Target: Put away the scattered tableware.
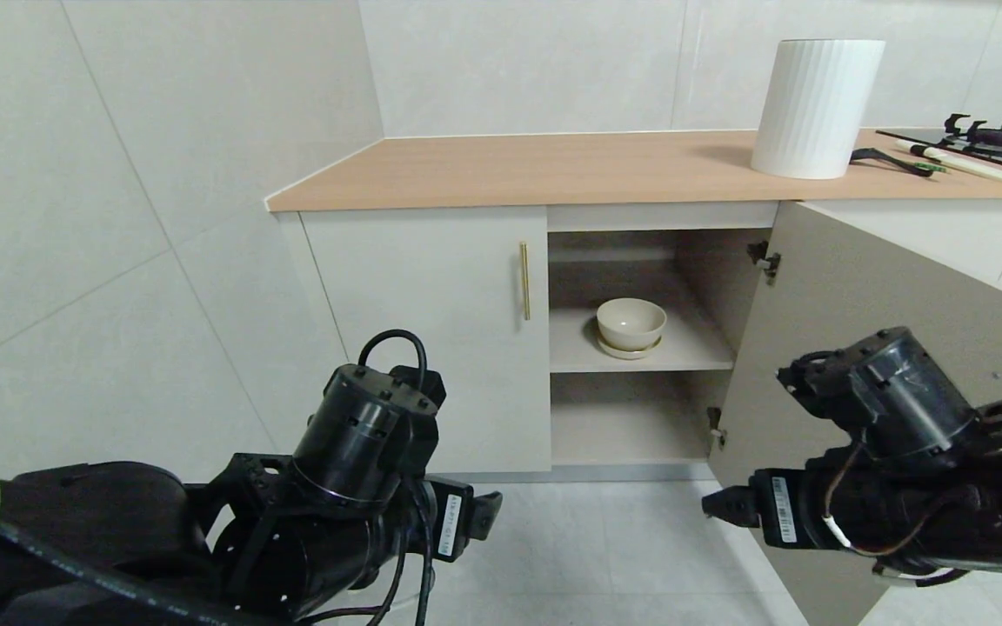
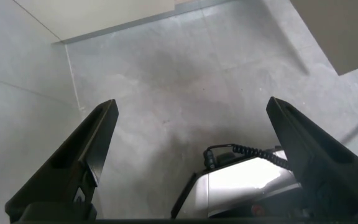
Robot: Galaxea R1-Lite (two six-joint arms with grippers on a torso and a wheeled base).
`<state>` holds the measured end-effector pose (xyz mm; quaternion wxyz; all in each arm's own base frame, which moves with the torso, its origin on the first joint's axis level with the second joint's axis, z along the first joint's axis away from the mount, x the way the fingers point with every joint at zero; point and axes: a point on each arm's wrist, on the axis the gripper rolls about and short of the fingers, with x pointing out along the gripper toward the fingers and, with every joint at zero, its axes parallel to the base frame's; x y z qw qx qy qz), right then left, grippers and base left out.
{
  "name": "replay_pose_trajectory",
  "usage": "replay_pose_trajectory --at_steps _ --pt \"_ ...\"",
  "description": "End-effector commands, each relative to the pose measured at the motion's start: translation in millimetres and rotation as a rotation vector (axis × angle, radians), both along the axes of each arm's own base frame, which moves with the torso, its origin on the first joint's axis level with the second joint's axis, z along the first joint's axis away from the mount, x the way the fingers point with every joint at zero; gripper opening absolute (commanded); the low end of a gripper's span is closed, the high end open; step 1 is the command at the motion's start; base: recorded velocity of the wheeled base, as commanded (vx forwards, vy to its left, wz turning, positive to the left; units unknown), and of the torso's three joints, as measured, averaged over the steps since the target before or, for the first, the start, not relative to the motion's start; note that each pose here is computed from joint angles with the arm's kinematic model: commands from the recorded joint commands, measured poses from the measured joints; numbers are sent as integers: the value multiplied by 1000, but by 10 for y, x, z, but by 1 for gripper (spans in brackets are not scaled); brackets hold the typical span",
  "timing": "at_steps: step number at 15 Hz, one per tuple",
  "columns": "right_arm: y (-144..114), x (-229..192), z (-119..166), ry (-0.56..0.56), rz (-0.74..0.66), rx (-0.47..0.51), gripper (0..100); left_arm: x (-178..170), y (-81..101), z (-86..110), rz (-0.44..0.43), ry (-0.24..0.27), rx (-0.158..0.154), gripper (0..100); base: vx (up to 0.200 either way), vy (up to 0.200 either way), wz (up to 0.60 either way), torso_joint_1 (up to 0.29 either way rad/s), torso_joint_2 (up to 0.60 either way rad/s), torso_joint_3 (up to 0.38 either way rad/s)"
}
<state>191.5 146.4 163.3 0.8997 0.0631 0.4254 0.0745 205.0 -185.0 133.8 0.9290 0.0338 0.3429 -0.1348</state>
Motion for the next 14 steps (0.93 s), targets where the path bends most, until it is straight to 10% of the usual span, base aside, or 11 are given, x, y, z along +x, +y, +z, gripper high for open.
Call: replay_pose_trajectory --at_steps 1,14 --pt "-171 -167 -8 -3 -17 1 100 3 -6 -11 2 1 4 100 0 0 0 0 0 0" --pt "-794 -11 -88 12 -260 -65 100 18 -12 -44 19 -3 27 100 0 -200 0 1 5 2"
